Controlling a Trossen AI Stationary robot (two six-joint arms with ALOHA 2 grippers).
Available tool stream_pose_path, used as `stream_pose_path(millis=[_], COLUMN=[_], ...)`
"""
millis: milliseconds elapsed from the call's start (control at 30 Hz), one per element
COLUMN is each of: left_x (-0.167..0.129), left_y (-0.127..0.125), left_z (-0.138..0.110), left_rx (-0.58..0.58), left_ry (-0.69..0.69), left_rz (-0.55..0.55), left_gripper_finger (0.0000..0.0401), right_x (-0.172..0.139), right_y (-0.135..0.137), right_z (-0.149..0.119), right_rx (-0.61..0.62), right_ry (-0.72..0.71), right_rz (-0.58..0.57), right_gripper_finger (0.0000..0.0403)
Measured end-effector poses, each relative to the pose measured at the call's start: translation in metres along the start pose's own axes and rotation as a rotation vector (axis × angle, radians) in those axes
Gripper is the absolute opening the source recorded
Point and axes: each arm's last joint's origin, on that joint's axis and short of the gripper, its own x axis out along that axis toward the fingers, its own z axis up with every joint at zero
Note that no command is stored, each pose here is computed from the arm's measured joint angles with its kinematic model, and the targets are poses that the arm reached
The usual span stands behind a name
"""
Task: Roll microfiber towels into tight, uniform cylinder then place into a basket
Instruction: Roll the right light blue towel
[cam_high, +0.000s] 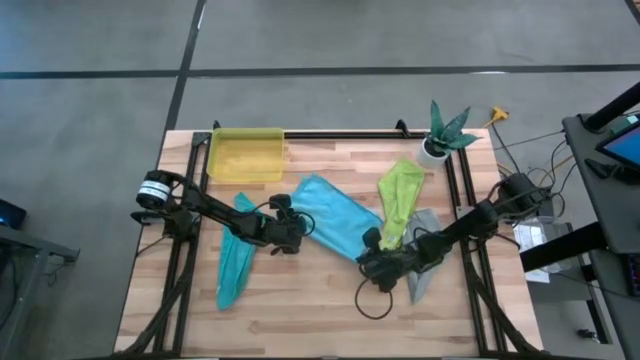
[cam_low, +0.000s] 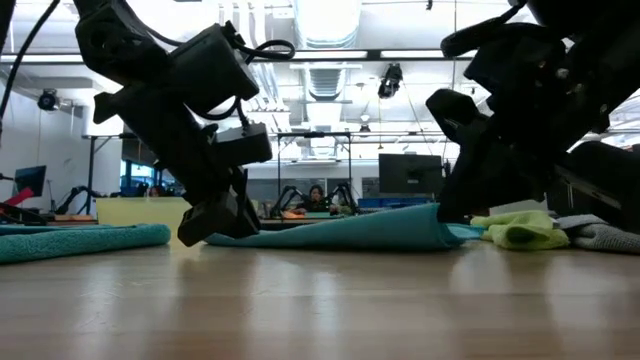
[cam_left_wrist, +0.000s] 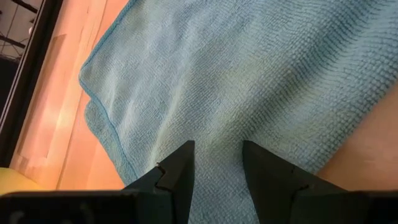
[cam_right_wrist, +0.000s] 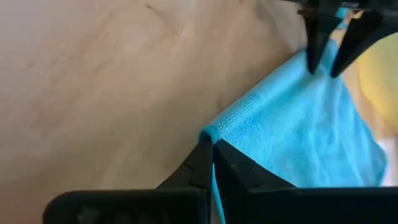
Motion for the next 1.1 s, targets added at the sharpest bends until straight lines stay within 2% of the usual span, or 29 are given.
stream_pose_path(millis=[233,500,667,933,1100], left_x=[0.000,0.000,-0.001,-0.028,-0.048], left_y=[0.000,0.000,0.000,0.006,0.013], left_z=[0.000,0.000,0.001,0.012,0.014], left_rx=[-0.002,-0.001,-0.002,-0.021,-0.028], left_ry=[-0.004,-0.003,-0.006,-0.083,-0.089], left_rz=[-0.006,-0.015,-0.029,-0.056,-0.058], left_gripper_finger=[0.0121,0.0121,0.0121,0.0121,0.0121], right_x=[0.001,-0.002,-0.006,-0.024,-0.022], right_y=[0.002,0.002,-0.001,-0.017,-0.028], right_z=[-0.007,-0.009,-0.006,-0.001,-0.005], right_rx=[0.045,0.113,0.136,0.189,0.217], right_ry=[0.055,0.084,0.067,0.068,0.098], right_rz=[0.013,0.014,0.004,-0.196,-0.328], right_gripper_finger=[0.0015,0.0071,0.0093,0.0092,0.0091])
